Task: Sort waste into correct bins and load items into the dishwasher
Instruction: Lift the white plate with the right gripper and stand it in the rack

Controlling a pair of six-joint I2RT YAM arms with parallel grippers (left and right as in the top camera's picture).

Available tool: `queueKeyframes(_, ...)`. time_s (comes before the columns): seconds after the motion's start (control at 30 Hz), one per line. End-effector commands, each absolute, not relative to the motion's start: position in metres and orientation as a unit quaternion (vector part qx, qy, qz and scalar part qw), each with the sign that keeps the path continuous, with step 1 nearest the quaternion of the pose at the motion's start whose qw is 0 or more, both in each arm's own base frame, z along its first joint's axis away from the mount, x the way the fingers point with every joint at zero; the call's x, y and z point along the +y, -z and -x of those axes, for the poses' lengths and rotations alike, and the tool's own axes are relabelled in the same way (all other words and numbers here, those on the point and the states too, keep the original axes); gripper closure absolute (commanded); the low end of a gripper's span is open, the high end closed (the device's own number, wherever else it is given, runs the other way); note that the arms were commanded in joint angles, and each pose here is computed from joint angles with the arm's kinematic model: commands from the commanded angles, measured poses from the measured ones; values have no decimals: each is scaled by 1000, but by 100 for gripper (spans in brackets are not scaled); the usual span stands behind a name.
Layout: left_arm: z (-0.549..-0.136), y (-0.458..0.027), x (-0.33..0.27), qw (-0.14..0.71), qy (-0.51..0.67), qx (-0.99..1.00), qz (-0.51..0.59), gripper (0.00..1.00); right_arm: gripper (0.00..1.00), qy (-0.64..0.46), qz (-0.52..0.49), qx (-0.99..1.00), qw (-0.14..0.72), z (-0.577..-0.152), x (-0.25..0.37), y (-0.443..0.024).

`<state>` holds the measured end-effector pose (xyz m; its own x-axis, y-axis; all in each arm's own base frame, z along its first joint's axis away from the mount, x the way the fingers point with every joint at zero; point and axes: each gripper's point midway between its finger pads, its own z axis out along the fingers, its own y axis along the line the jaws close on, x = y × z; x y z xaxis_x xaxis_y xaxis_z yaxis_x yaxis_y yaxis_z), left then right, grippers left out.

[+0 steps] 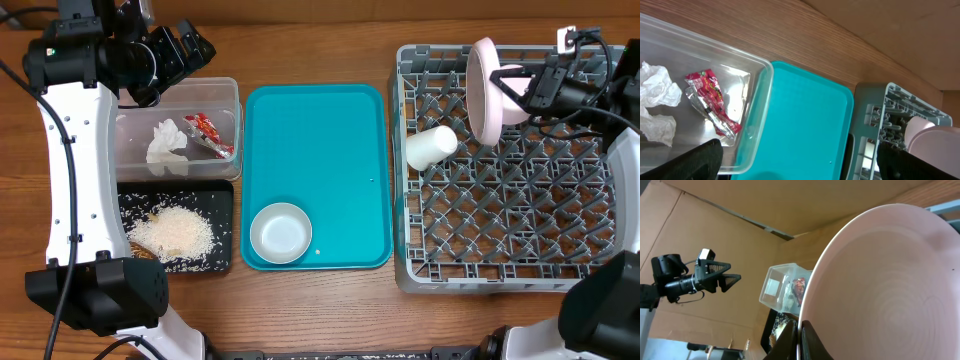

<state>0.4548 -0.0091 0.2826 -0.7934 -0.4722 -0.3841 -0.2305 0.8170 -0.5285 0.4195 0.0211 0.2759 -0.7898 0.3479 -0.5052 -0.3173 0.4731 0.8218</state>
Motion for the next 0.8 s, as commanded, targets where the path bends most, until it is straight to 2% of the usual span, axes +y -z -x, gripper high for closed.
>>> queueKeyframes(0.0, -455, -290, -9, 271, 229, 918, 175, 0, 96, -508, -15, 799, 320, -428, 18, -265)
queueKeyframes(0.67, -455, -290, -9, 271, 229, 918, 175, 0, 96, -477, -30, 816, 324, -439, 8, -247)
queueKeyframes(0.73, -455, -290, -9, 271, 229, 918, 175, 0, 91, -470, -32, 819, 327, -441, 6, -245)
queueKeyframes(0.77, -455, -290, -9, 271, 229, 918, 175, 0, 82, -467, -34, 821, 327, -441, 5, -244)
